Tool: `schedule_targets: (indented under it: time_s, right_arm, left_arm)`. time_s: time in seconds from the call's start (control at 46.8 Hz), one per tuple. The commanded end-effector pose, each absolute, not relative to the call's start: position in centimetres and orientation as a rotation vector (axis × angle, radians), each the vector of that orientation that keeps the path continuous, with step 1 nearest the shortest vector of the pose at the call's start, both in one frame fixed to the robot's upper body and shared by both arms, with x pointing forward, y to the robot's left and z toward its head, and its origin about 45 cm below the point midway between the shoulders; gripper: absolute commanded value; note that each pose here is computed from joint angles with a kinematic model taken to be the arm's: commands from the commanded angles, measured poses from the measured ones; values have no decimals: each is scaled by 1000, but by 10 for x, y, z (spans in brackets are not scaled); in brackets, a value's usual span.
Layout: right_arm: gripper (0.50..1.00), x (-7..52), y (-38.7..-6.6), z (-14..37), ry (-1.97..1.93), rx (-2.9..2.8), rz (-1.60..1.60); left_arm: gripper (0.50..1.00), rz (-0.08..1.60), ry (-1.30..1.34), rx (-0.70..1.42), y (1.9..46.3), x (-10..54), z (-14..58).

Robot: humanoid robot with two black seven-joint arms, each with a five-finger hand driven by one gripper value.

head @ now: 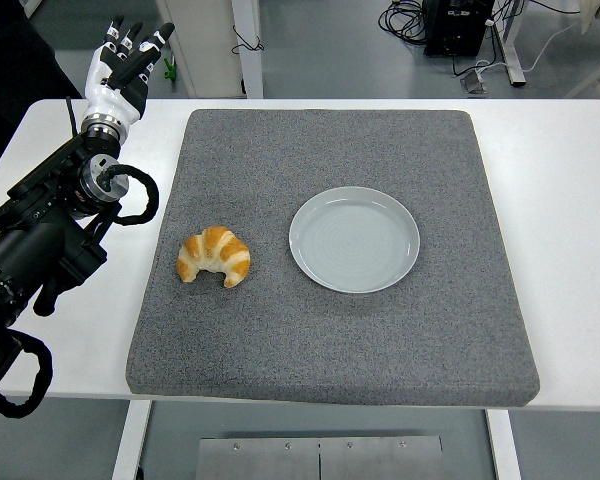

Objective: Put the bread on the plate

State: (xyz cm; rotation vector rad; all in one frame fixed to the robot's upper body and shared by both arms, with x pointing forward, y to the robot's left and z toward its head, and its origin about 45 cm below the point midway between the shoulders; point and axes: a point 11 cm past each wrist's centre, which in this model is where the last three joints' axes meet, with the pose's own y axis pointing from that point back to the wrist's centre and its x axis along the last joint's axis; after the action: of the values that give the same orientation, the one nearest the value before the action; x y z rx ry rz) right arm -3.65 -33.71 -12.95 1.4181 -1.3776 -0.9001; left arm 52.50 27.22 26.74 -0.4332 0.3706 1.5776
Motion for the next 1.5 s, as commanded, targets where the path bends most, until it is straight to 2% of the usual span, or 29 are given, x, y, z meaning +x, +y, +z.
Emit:
schedule_targets:
  time_s: [0.0, 0.62, 0.791, 0.919, 1.09, 1.474]
  right_arm:
    - [1000, -36, -337, -129, -1378, 1418, -900]
    - [1000, -36, -337, -129, -1378, 1418, -900]
    - [1000, -36, -337, -129, -1378, 1418, -900]
    - [1000, -36, -337, -129, -1378, 1418, -900]
    - [1000, -36, -337, -129, -1378, 1418, -900]
    - [1000, -36, -337, -129, -1378, 1418, -900]
  left_arm:
    - [971, 1586, 362, -430, 278, 525, 268]
    - [969, 1542, 169, -271, 288, 531, 295]
    - [969, 1443, 85, -161, 261, 530, 298]
    - [971, 1418, 22, -86, 270, 526, 299]
    - [971, 1288, -129, 85, 259, 515, 297]
    - [971, 1114, -455, 272, 259, 506, 323]
